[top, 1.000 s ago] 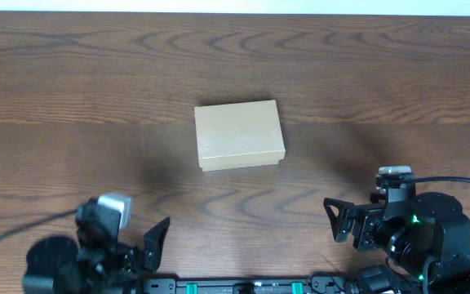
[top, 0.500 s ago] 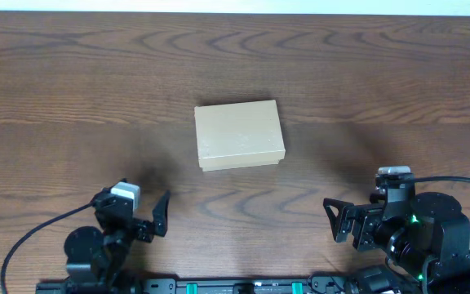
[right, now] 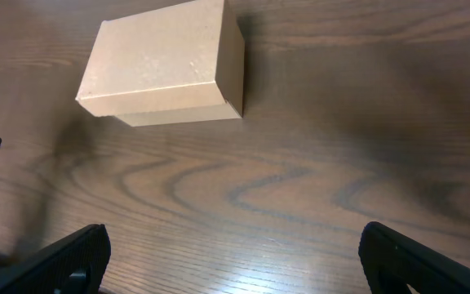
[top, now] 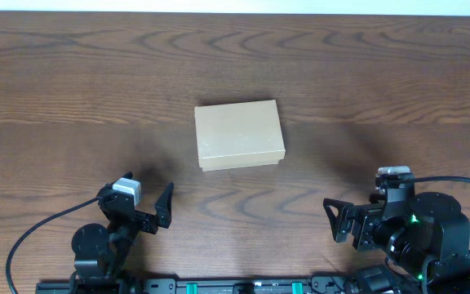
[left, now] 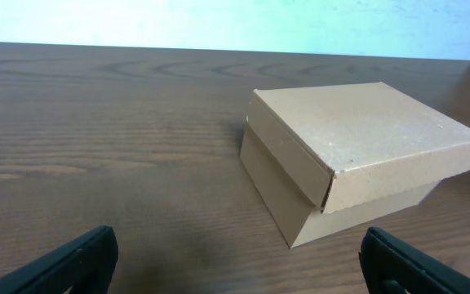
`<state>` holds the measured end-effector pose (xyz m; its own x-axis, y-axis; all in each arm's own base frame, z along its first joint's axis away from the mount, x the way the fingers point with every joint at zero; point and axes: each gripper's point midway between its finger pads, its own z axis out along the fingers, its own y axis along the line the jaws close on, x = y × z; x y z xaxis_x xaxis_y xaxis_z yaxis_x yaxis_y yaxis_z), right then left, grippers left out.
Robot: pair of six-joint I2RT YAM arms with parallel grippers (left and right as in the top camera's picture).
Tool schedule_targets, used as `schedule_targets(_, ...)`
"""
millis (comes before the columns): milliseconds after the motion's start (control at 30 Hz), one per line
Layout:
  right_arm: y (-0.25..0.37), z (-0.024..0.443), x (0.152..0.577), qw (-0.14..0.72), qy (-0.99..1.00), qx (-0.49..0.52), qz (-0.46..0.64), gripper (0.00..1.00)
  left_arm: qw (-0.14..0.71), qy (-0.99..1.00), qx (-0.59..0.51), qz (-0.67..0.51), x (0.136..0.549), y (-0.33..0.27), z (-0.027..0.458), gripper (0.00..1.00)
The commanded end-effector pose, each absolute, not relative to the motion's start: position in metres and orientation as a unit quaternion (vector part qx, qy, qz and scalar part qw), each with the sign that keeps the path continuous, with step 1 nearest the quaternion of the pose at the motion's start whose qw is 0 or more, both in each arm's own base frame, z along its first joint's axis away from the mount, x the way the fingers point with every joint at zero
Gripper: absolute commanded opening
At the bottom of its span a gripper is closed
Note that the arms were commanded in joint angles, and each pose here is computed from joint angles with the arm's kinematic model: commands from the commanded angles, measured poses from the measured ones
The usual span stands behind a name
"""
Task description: Pack container
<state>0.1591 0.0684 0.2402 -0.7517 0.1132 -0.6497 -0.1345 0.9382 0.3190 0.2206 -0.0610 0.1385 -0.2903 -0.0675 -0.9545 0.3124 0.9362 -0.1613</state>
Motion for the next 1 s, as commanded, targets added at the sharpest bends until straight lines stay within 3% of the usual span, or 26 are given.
schedule_targets(0,0.069,0.239,0.158,0.351,0.92,-0.007,0.175,0.99,0.584,0.792,0.071,-0.164,0.221,-0.06,0.129,0.95)
schedule_targets(533,0.07,0.24,0.156,0.353,0.919,-0.014,0.177,0.99,0.584,0.792,0.071,-0.164,0.221,-0.06,0.129,0.95)
schedule_targets(700,0.062,0.244,0.152,0.39,0.909,-0.055,0.139,0.99,0.584,0.792,0.071,-0.164,0.221,-0.06,0.129,0.95)
schedule_targets(967,0.079,0.201,0.165,0.45,0.875,-0.106,0.144,0.99,0.584,0.792,0.071,-0.164,0.221,-0.06,0.129,0.95)
